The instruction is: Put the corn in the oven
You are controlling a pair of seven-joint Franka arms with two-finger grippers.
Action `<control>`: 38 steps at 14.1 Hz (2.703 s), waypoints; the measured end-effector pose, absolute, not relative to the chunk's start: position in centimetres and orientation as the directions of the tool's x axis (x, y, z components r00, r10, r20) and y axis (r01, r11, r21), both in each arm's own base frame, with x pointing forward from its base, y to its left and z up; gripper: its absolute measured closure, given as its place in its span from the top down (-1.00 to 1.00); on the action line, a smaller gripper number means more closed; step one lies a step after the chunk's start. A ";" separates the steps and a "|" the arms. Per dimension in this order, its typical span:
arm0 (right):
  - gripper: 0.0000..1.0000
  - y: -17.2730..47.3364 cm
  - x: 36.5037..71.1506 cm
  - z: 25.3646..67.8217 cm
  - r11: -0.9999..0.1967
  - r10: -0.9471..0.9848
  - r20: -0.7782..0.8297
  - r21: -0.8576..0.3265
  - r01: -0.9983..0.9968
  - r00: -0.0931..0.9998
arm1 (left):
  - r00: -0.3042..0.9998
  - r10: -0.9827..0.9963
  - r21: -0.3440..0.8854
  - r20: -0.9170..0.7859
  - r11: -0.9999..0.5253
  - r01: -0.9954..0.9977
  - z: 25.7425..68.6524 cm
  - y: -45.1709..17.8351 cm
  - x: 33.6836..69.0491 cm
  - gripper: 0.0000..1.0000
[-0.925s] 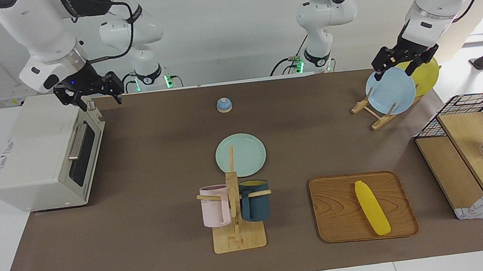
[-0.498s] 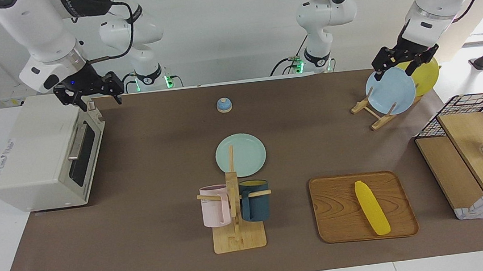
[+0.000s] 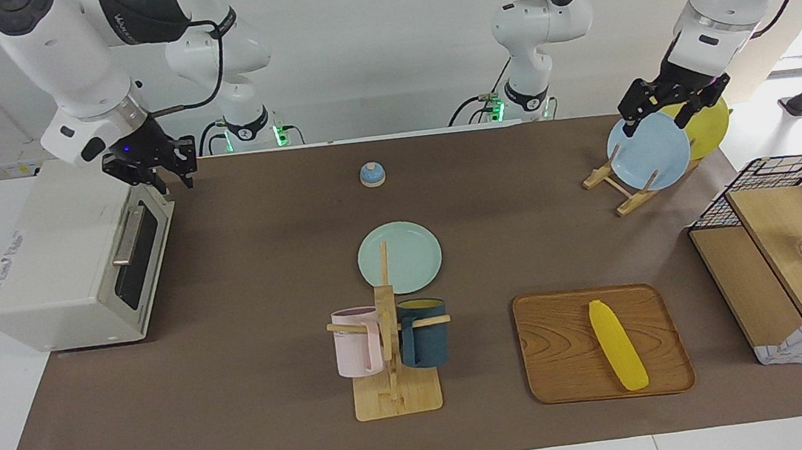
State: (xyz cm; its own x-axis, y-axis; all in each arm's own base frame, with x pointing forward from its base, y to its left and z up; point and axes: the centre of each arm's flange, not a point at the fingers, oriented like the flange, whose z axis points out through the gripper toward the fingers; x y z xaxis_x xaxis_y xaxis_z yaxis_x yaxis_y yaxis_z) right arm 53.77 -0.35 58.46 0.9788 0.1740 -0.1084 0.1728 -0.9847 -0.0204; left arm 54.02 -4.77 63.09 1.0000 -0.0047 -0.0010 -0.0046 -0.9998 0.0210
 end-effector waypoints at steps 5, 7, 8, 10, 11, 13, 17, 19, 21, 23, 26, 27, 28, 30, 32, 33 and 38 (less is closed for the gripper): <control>-0.98 -4.5 52.4 53.7 -0.991 0.137 -0.040 -0.008 0.137 0.990 | 1.000 -0.007 0.025 0.021 -1.000 -0.007 60.6 -5.2 56.3 1.00; -0.98 -6.7 52.0 51.8 -0.994 0.105 -0.024 0.018 0.105 0.994 | 1.000 -0.008 0.026 0.017 -1.000 -0.008 57.8 -5.5 58.3 1.00; -0.98 -8.4 51.8 50.7 -0.996 0.079 -0.024 0.027 0.080 0.997 | 1.000 -0.008 0.026 0.005 -1.000 -0.008 55.9 -5.7 59.5 1.00; -0.98 -11.6 51.5 49.0 -0.998 0.060 -0.041 0.023 0.061 0.997 | 1.000 -0.008 0.032 -0.008 -0.999 -0.008 51.7 -6.2 63.0 1.00; -0.98 -12.2 51.4 48.6 -0.998 0.057 -0.046 0.021 0.058 0.997 | 1.000 -0.007 0.040 -0.004 -0.999 -0.007 49.6 -6.5 64.9 1.00; -0.98 -12.0 51.6 48.5 -0.998 0.062 -0.048 0.021 0.063 0.997 | 1.000 -0.012 0.051 0.010 -0.999 -0.012 44.7 -7.6 68.1 1.00; -0.98 -13.0 51.7 47.8 -0.997 0.071 -0.040 0.026 0.072 0.997 | 0.998 -0.045 0.059 0.035 -0.997 -0.047 35.7 -11.1 73.1 1.00; -0.98 -13.3 51.7 47.6 -0.997 0.072 -0.040 0.025 0.073 0.997 | 0.997 -0.038 0.059 0.065 -0.997 -0.042 34.2 -11.0 74.5 1.00; -0.98 -13.2 51.7 47.5 -0.997 0.073 -0.041 0.025 0.074 0.997 | 0.996 -0.040 0.046 0.076 -0.998 -0.043 32.9 -10.7 75.0 1.00; -0.98 -12.7 51.7 47.4 -0.996 0.080 -0.043 0.024 0.081 0.996 | 0.995 -0.046 0.039 0.094 -0.998 -0.050 31.0 -10.9 75.4 1.00; -0.98 -9.2 52.2 46.5 -0.996 0.086 -0.056 0.021 0.087 0.995 | 0.994 -0.047 0.039 0.098 -0.998 -0.051 30.0 -11.0 75.6 0.92; -0.98 -7.5 52.4 45.8 -0.995 0.092 -0.058 0.022 0.093 0.994 | 0.994 -0.047 0.040 0.102 -0.998 -0.051 30.2 -11.0 75.6 0.91; -0.98 -5.9 52.7 44.7 -0.995 0.100 -0.059 0.018 0.101 0.993 | 0.993 -0.047 0.040 0.104 -0.998 -0.051 30.3 -11.1 75.7 0.68; -0.98 -3.4 53.1 42.4 -0.992 0.126 -0.058 0.008 0.127 0.990 | 0.993 -0.049 0.041 0.107 -0.998 -0.053 30.5 -11.1 75.7 0.13; -0.98 -1.8 53.5 40.1 -0.990 0.144 -0.056 0.002 0.144 0.988 | 0.993 -0.052 0.043 0.109 -0.997 -0.057 30.6 -11.5 75.7 0.13; -0.98 -1.2 53.8 39.0 -0.988 0.152 -0.043 0.002 0.153 0.987 | 0.993 -0.054 0.043 0.109 -0.997 -0.059 30.6 -11.6 75.7 0.13; -0.98 0.6 54.0 34.2 -0.987 0.159 -0.008 0.006 0.159 0.987 | 0.993 0.021 0.088 0.118 -0.996 0.011 35.7 -12.7 74.7 0.13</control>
State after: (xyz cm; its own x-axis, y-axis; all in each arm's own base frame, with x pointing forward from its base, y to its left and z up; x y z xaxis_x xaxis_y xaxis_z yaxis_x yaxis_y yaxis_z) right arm 53.95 0.64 34.25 0.9872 0.1591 -0.0082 0.1592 -0.9872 0.0058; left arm 74.72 -12.73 35.75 0.9928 0.0211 0.1176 0.0107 -0.9960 0.0885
